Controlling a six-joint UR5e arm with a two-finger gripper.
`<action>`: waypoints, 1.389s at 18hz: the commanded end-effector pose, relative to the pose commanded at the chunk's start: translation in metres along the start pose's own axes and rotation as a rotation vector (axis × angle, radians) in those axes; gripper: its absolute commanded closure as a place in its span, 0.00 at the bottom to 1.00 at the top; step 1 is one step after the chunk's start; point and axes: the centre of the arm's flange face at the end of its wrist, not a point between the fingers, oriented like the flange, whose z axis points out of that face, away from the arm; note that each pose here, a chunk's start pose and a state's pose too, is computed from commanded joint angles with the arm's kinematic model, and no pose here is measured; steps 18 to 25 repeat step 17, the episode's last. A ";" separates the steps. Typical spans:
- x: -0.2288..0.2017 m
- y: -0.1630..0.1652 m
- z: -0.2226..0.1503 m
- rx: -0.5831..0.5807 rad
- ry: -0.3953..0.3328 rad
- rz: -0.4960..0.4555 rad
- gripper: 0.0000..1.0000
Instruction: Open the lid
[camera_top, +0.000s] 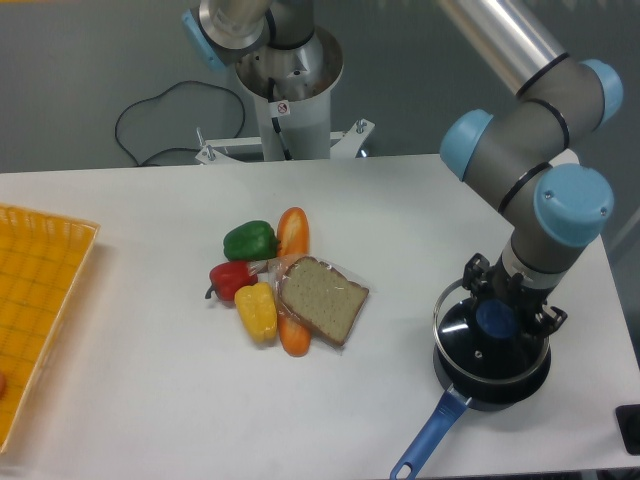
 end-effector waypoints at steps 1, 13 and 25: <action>0.003 0.002 0.001 -0.001 0.003 0.000 0.44; 0.018 0.021 -0.019 -0.002 0.011 0.052 0.44; 0.020 0.022 -0.019 -0.002 0.012 0.053 0.44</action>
